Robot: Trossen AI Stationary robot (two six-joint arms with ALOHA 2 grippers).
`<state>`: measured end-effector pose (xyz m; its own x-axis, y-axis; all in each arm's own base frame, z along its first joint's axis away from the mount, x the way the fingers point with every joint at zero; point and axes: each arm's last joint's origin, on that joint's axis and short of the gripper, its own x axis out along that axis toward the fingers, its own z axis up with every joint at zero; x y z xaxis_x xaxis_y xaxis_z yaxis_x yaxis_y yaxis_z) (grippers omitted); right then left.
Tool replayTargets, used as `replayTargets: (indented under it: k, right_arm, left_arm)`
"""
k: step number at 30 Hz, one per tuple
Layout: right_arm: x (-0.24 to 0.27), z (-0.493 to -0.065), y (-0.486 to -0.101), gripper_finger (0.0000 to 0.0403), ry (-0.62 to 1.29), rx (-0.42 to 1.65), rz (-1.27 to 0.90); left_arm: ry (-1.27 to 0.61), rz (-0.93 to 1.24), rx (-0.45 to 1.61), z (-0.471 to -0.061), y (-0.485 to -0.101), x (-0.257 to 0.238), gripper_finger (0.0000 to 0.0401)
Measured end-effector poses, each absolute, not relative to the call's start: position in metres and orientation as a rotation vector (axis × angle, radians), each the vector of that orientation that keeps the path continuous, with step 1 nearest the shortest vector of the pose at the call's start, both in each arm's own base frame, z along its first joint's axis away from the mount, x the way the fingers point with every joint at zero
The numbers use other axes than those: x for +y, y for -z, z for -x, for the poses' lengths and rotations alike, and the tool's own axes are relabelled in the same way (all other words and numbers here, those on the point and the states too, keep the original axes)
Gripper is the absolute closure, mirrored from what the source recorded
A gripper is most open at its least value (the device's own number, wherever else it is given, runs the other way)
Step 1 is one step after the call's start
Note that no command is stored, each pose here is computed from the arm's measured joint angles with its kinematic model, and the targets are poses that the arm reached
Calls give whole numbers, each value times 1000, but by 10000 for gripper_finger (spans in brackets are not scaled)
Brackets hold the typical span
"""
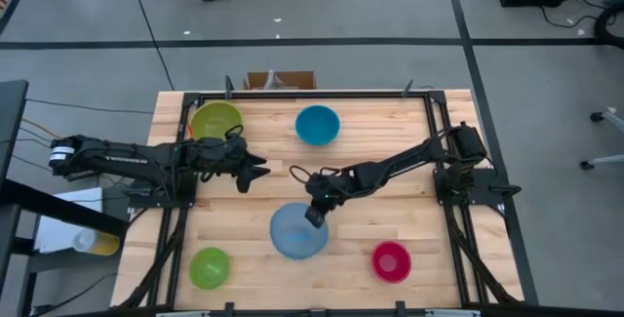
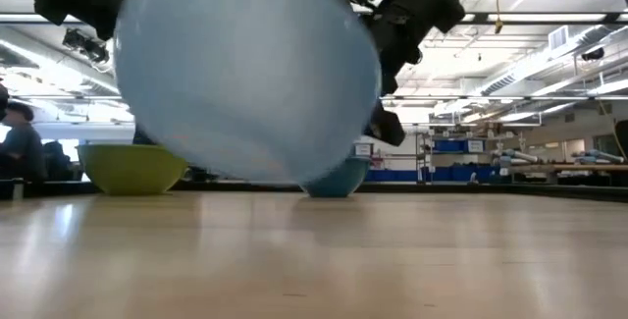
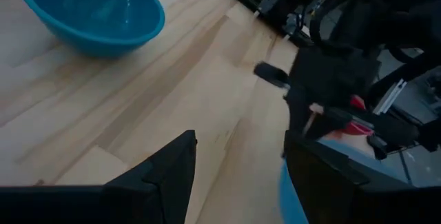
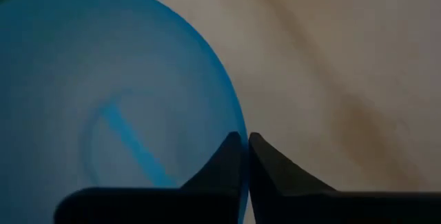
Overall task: Nest bowls inside each other
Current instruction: Stack the light blue bowl on top of the light green bowl
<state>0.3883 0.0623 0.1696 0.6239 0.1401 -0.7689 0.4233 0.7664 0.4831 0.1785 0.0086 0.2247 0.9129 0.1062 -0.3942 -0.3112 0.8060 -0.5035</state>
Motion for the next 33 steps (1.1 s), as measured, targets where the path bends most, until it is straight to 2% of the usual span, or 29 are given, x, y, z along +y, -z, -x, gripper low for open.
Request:
replayTargets:
  k: [14,26,28,33]
  right_arm:
    - [17,-370,-208,391,502,773,-355]
    - [-41,-360,-227,391,576,793,-27]
    - [-48,-359,-230,391,569,797,32]
    - [-63,-363,-250,391,557,768,134]
  left_arm:
    - [-224,646,361,-188,-220,8,180]
    - [-398,672,255,-195,-219,34,180]
    - [-413,672,189,-197,-224,39,180]
    - [-484,659,136,-199,-228,53,180]
